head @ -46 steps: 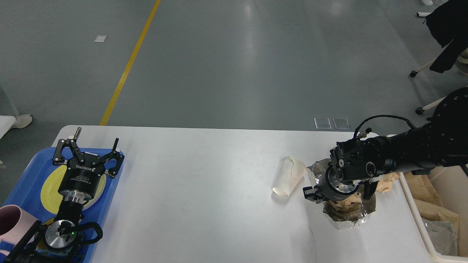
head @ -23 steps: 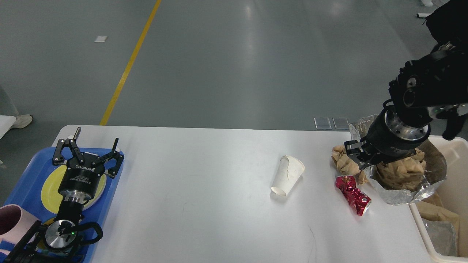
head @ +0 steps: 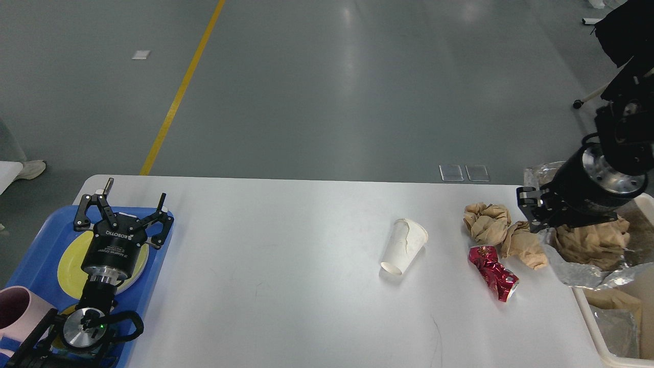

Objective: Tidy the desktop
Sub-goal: 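Lift the foil tray and carry it over the white bin, then release the foil tray inside the white bin, then reach the right gripper over to the white paper cup, then grasp the white paper cup with the right gripper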

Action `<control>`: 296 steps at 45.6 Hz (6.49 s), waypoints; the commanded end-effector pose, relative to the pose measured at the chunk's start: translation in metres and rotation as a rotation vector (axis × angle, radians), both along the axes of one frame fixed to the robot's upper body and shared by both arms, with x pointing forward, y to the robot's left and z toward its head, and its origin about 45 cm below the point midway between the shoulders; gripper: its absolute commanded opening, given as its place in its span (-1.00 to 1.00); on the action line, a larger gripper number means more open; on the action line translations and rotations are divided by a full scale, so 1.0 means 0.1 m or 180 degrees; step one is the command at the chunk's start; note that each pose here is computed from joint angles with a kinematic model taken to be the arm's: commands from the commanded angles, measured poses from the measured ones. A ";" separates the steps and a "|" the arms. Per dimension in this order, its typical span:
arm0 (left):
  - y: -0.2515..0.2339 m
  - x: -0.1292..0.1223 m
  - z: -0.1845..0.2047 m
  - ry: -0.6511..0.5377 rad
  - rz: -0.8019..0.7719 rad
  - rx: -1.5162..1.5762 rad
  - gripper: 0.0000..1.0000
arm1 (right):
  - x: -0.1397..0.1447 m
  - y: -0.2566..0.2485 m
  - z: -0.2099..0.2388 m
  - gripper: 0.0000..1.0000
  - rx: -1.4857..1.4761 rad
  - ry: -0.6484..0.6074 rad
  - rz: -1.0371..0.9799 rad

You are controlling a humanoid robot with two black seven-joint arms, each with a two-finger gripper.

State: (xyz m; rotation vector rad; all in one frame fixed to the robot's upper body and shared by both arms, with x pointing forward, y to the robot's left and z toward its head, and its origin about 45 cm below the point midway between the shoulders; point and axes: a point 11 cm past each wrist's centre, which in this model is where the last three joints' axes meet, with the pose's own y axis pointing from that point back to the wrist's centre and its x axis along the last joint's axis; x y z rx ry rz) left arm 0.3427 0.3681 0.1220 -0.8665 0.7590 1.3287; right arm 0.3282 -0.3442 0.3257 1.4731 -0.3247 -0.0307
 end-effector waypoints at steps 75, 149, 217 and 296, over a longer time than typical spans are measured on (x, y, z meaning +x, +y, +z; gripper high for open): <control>0.00 0.01 0.01 -0.0003 0.0001 -0.0002 0.93 | -0.58 -2.05 -2.87 1.00 -0.1083 -0.1255 -0.0507; 0.00 0.01 0.01 -0.0003 0.0001 -0.0002 0.93 | 0.28 -0.66 -0.14 1.00 -0.0905 0.0265 0.0320; 0.00 0.00 0.00 -0.0006 -0.0005 0.0001 0.93 | 0.69 1.58 -1.99 0.88 0.0793 -0.0395 0.0150; 0.00 0.01 0.01 -0.0016 -0.0006 -0.0003 0.93 | 0.51 1.51 -2.75 -0.64 0.0799 -0.0788 -0.0363</control>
